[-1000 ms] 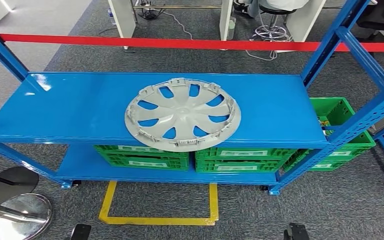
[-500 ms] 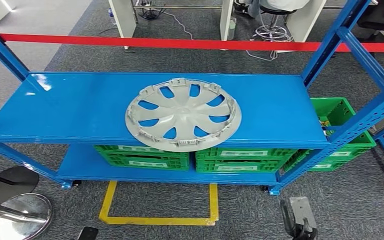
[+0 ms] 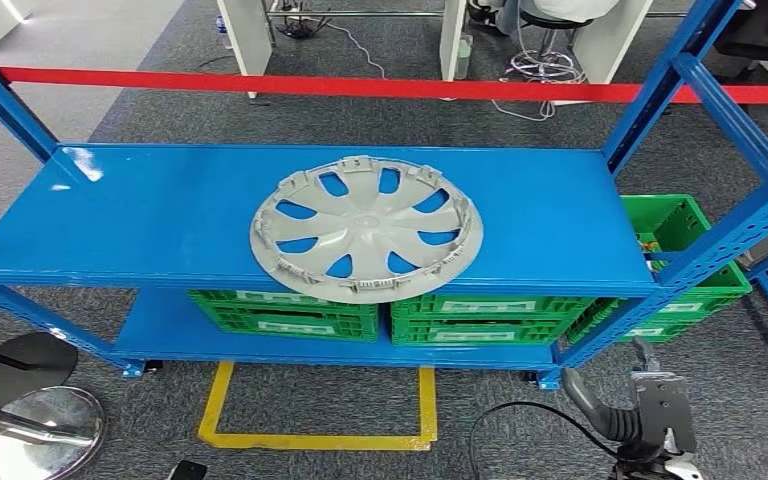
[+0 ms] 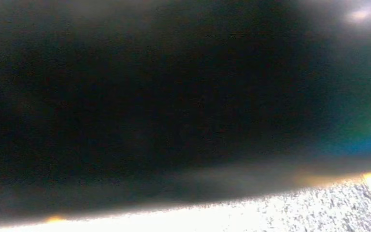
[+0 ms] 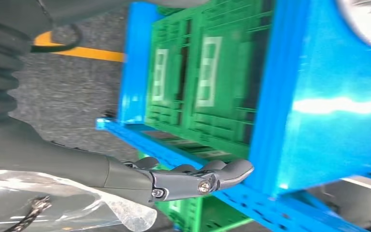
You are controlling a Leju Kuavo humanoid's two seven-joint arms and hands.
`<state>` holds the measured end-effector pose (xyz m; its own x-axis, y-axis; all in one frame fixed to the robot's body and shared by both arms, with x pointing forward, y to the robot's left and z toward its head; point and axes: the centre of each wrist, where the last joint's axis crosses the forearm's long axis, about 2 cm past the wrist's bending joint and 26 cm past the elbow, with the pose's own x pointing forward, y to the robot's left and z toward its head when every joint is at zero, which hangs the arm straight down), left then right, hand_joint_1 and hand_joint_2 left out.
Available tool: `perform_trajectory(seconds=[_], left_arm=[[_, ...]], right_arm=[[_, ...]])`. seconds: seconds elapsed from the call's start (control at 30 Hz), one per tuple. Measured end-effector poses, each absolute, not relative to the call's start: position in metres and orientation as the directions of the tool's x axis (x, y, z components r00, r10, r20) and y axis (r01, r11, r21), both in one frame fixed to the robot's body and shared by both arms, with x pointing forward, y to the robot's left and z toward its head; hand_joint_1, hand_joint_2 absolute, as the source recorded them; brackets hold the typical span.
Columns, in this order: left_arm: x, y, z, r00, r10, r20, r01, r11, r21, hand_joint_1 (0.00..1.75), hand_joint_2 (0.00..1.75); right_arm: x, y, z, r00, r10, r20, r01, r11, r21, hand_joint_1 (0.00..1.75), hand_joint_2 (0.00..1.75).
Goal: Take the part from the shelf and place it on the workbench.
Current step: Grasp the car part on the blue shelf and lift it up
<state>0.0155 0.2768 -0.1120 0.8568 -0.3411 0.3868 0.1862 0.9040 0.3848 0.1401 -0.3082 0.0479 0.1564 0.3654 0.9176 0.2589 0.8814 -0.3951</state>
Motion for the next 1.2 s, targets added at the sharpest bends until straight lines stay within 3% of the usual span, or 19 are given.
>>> perform_trajectory(seconds=[0.3,0.57,0.93,1.1,1.2], left_arm=[[0.016,0.262,-0.111,0.84,-0.369,0.397,0.227,0.905,0.36,0.0,0.0],[0.018,0.258,-0.111,0.825,-0.383,0.415,0.246,0.906,0.345,0.0,0.0],[0.022,0.257,-0.11,0.792,-0.425,0.438,0.274,0.889,0.367,0.0,0.0],[0.025,0.254,-0.11,0.764,-0.437,0.474,0.273,0.885,0.377,0.0,0.0],[0.026,0.252,-0.11,0.759,-0.434,0.485,0.269,0.888,0.374,0.0,0.0]], right_arm=[[0.134,-0.297,0.082,-0.021,0.491,0.871,0.281,0.839,-0.466,0.0,1.75],[0.127,-0.276,0.1,-0.162,0.776,0.609,0.344,0.623,-0.702,0.0,1.75],[0.123,-0.252,0.101,-0.356,0.838,0.413,0.311,0.524,-0.793,0.0,1.75],[0.127,-0.245,0.1,-0.509,0.834,0.215,0.353,0.43,-0.831,0.0,1.75],[0.13,-0.242,0.099,-0.529,0.83,0.176,0.367,0.41,-0.835,0.0,1.75]])
